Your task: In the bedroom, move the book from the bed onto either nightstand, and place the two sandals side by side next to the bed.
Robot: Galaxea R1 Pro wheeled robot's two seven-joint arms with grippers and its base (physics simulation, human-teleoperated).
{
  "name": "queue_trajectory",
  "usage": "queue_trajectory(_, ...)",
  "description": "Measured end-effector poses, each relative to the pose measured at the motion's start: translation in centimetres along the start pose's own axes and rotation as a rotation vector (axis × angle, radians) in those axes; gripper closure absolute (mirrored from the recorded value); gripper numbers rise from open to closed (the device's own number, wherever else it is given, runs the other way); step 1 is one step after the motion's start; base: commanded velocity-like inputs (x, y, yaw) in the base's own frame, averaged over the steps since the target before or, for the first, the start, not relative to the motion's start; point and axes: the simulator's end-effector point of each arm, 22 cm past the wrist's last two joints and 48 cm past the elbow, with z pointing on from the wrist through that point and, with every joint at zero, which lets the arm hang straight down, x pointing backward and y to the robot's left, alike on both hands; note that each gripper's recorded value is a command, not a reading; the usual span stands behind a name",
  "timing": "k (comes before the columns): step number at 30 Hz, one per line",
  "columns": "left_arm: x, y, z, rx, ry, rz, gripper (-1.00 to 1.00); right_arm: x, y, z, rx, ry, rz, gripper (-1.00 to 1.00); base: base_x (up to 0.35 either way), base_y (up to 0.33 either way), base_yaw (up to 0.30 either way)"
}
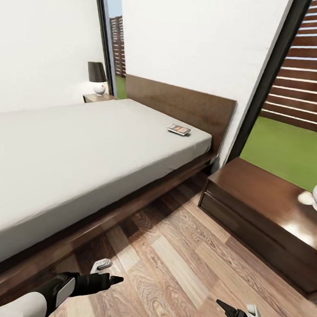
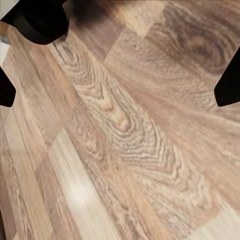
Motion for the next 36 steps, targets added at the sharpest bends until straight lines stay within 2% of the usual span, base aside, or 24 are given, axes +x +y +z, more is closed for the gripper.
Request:
queue_trajectory(26, -0.05, -0.02, -0.01, 0.001, -0.002, -0.002, -1.0, 0.0, 0.01, 0.0, 0.0, 0.0, 0.0, -1.0, 0.04, 0.0, -0.266)
queue_trajectory(36, 0.08, 0.04, -0.01, 0.0, 0.0, -0.004, -1.0, 0.01, 0.02, 0.0, 0.0, 0.0, 0.0, -1.0, 0.13, 0.034, -0.134)
